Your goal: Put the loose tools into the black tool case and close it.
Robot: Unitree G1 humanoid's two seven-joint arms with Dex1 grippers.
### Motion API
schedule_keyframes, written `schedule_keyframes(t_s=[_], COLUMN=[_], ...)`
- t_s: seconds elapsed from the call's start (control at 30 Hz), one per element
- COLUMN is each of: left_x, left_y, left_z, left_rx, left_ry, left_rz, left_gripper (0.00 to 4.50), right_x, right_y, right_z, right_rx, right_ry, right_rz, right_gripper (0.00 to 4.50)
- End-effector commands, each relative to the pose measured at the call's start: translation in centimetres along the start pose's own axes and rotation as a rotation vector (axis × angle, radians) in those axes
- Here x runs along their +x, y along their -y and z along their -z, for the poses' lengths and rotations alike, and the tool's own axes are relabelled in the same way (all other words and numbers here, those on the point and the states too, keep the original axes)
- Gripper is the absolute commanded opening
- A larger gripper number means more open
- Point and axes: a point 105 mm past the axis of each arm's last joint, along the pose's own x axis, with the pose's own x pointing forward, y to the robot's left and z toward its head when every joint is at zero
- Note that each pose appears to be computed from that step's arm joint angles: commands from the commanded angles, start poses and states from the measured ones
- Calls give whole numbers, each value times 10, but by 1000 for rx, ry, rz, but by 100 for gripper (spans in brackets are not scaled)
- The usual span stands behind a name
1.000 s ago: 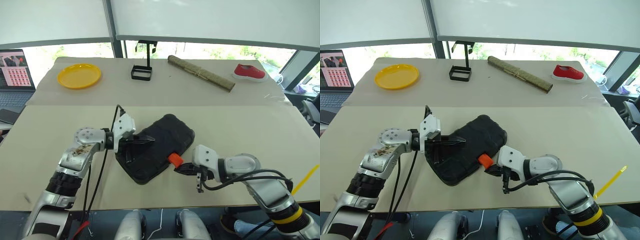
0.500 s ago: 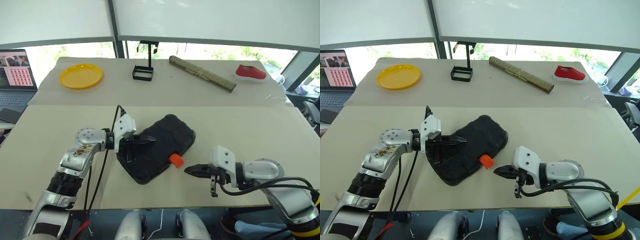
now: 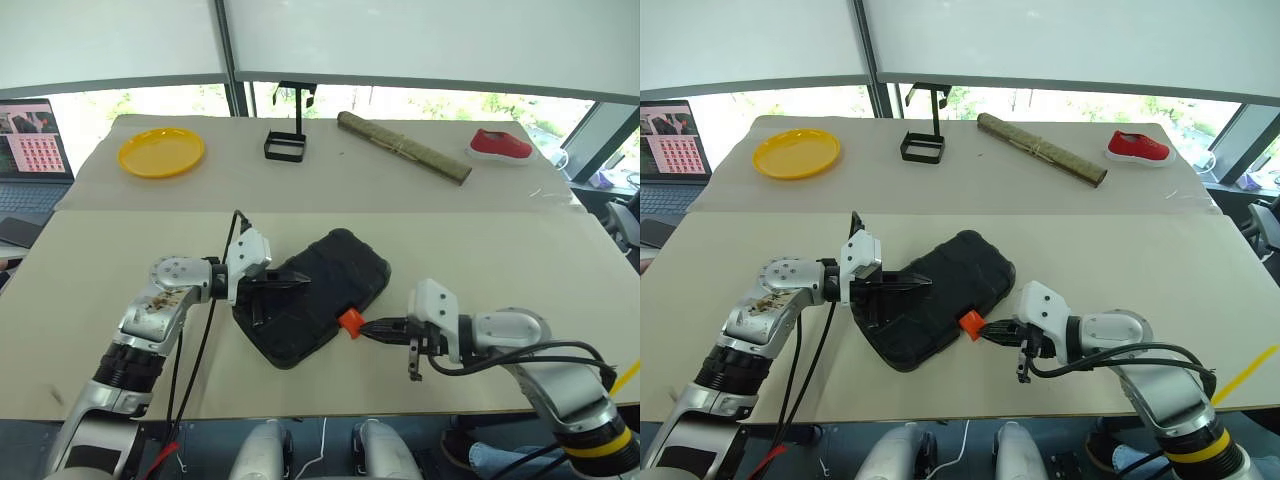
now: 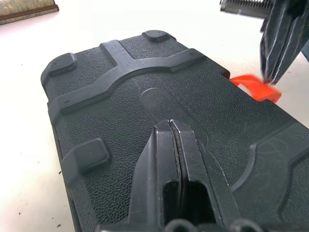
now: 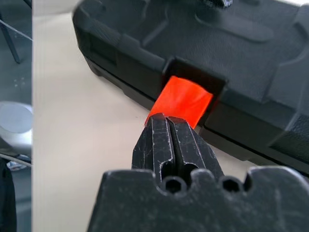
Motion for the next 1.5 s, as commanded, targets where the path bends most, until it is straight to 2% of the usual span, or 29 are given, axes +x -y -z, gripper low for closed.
schedule_keyframes(t_s=[0.03, 0.63, 0.87, 1.0, 1.23, 1.5], left_x=[-3, -4, -3, -4, -4, -9], left_y=[1, 1, 1, 1, 2, 14], left_z=[18, 18, 19, 21, 29, 58], left_rx=[-47, -49, -48, -52, -80, -156], left_ry=[-61, -64, -65, -71, -100, -189], left_rz=[-10, -14, -12, -11, -10, 24], left_gripper=[6, 6, 6, 6, 6, 6], right_x=[3, 16, 22, 30, 36, 45], right_y=[4, 9, 9, 11, 15, 19], right_z=[-6, -21, -3, -5, -13, -23], right_rx=[-53, -66, -97, -106, -107, -125], right_ry=[27, 135, 41, 44, 85, 115], right_rz=[8, 42, 38, 48, 71, 75], right_gripper=[0, 0, 0, 0, 0, 0])
